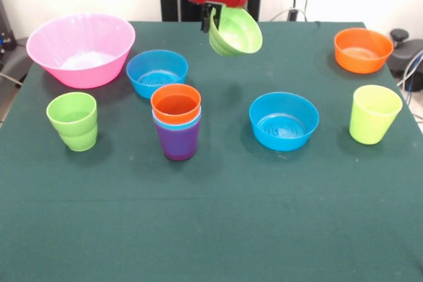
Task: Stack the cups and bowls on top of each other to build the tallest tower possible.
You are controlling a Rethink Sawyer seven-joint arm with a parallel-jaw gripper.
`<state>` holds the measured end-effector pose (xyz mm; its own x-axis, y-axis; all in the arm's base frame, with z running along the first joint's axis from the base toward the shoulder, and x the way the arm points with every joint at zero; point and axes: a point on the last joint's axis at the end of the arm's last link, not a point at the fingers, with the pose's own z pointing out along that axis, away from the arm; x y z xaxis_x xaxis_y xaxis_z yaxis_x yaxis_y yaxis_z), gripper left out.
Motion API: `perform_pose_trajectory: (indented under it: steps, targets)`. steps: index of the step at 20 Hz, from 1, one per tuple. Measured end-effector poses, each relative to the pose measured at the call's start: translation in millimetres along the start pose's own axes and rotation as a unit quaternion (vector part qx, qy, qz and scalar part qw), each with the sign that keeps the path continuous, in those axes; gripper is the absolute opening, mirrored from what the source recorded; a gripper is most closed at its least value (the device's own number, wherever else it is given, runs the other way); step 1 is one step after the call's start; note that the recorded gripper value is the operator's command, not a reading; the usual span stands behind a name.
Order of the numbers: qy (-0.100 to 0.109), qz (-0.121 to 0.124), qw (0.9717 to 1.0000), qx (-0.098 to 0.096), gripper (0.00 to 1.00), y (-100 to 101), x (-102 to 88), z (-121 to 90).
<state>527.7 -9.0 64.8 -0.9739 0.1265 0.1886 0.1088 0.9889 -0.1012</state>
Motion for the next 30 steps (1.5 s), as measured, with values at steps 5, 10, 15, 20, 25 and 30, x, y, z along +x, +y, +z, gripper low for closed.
perform_pose_trajectory:
  steps: [5,10,15,20,25,30]
  targets:
    - [-0.001,0.008,0.9999,-0.009,0.00,-8,-17.8,-8]
    - [-0.010,0.027,0.9991,-0.032,0.00,-25,-34.0,-11]
    - [-0.013,0.057,0.9962,-0.065,0.00,-55,-47.3,-8]
    - [-0.013,0.079,0.9920,-0.097,0.00,-76,-63.7,1]
    - [0.006,0.089,0.9879,-0.127,0.00,-82,-78.3,12]
    - [0.032,0.087,0.9837,-0.154,0.00,-77,-87.9,17]
